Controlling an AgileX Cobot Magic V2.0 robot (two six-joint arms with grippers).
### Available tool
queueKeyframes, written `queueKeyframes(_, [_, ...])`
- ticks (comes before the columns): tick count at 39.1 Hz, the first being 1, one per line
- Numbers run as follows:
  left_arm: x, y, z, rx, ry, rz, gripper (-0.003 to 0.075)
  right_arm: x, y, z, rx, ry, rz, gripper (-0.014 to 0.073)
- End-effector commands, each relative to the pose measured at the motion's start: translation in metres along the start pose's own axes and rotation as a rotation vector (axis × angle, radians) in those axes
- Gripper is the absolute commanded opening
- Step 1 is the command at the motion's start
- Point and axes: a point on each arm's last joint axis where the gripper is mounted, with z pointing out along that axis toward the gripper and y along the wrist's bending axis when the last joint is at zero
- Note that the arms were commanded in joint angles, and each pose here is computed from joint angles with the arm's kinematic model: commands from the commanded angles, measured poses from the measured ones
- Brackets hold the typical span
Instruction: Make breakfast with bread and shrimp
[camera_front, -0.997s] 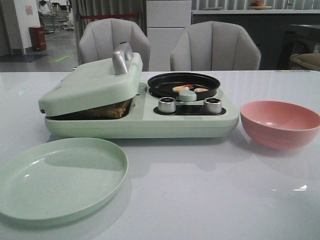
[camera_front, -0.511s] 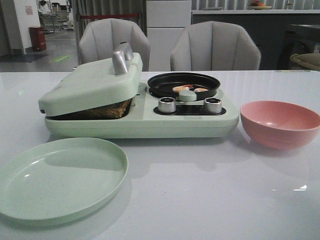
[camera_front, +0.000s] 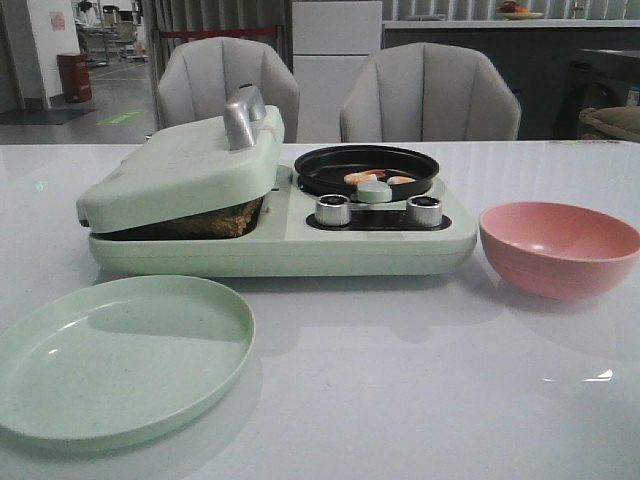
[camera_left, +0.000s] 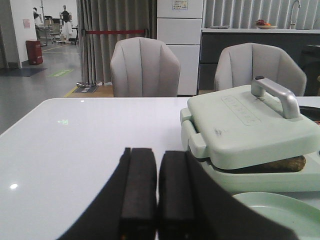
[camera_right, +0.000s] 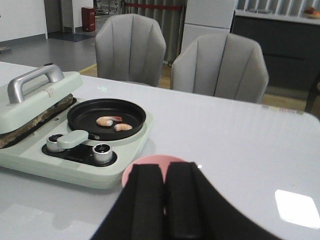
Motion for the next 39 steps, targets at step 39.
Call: queueKeyframes(39, [0.0, -0.001, -0.001, 0.009, -0.068, -0.013, 0.0114, 0.044, 0.001, -0.015, 0.04, -0.174, 0.034, 0.0142])
